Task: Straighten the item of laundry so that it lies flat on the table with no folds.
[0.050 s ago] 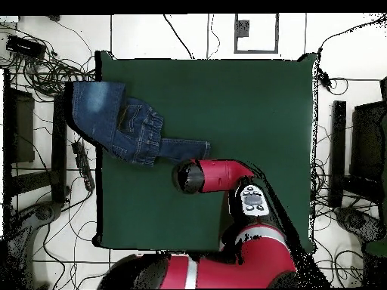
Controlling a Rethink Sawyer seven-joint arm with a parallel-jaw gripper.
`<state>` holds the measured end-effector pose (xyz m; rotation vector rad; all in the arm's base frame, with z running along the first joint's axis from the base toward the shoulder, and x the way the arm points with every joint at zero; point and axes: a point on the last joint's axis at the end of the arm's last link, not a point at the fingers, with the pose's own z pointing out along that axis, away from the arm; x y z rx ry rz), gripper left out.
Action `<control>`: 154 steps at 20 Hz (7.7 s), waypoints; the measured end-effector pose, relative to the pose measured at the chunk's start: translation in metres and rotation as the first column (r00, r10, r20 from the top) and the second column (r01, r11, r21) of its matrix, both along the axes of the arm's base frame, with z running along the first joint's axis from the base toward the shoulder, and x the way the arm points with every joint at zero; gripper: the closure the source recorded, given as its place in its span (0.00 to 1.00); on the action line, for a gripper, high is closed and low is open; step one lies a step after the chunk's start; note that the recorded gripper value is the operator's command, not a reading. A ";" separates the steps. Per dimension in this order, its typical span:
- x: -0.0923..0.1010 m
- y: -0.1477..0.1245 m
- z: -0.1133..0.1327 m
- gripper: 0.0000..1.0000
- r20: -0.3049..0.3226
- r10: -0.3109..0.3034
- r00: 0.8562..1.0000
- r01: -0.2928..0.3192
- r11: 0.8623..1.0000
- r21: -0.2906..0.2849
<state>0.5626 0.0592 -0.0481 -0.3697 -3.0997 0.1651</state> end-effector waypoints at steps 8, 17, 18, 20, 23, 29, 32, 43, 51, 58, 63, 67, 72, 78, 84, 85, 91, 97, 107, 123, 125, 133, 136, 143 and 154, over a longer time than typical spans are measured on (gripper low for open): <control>0.000 0.001 0.000 1.00 0.001 0.010 1.000 -0.010 1.000 -0.014; 0.000 -0.005 0.002 1.00 0.001 -0.009 1.000 0.009 1.000 0.012; 0.000 -0.009 0.003 1.00 0.003 -0.011 1.000 0.011 1.000 0.017; 0.001 -0.017 0.004 1.00 0.009 -0.011 1.000 0.011 1.000 0.019; 0.003 -0.036 0.006 1.00 0.017 -0.016 1.000 0.016 1.000 0.015; 0.008 -0.111 0.019 1.00 0.050 -0.068 0.996 0.069 0.998 0.000; 0.010 -0.137 0.026 1.00 0.053 -0.095 0.994 0.095 0.995 -0.007; 0.028 -0.248 0.044 1.00 -0.010 -0.168 0.986 0.167 0.985 -0.035; 0.071 -0.317 0.057 1.00 -0.046 -0.053 0.998 0.050 0.997 -0.066; 0.119 -0.349 0.067 1.00 -0.072 0.048 0.996 -0.052 0.997 -0.059; 0.138 -0.366 0.061 1.00 -0.093 0.072 0.993 -0.077 0.996 -0.045; 0.153 -0.384 0.053 1.00 -0.099 0.082 0.992 -0.084 0.996 -0.022; 0.165 -0.415 0.043 1.00 -0.099 0.096 0.990 -0.097 0.995 -0.006; 0.186 -0.442 0.037 1.00 -0.090 0.151 0.985 -0.153 0.988 -0.018; 0.202 -0.458 0.038 0.00 -0.050 0.191 0.980 -0.192 0.981 -0.031; 0.203 -0.459 0.039 0.00 -0.046 0.191 0.980 -0.193 0.981 -0.032; 0.200 -0.452 0.052 0.00 -0.019 0.211 0.977 -0.211 0.977 -0.021; 0.193 -0.423 0.076 0.00 0.010 0.289 0.957 -0.288 0.956 -0.054; 0.182 -0.349 0.118 0.00 0.032 0.375 0.926 -0.372 0.925 -0.079; 0.147 -0.257 0.096 0.00 0.061 0.432 0.900 -0.430 0.902 -0.047; 0.142 -0.254 0.092 0.00 0.059 0.432 0.900 -0.430 0.902 -0.043; 0.109 -0.230 0.076 0.00 0.047 0.414 0.909 -0.413 0.910 -0.026; 0.099 -0.218 0.080 0.00 0.052 0.377 0.925 -0.377 0.926 -0.019; 0.080 -0.192 0.091 0.00 0.034 0.301 0.953 -0.302 0.953 0.016; 0.070 -0.178 0.113 0.00 0.042 0.249 0.968 -0.251 0.966 0.058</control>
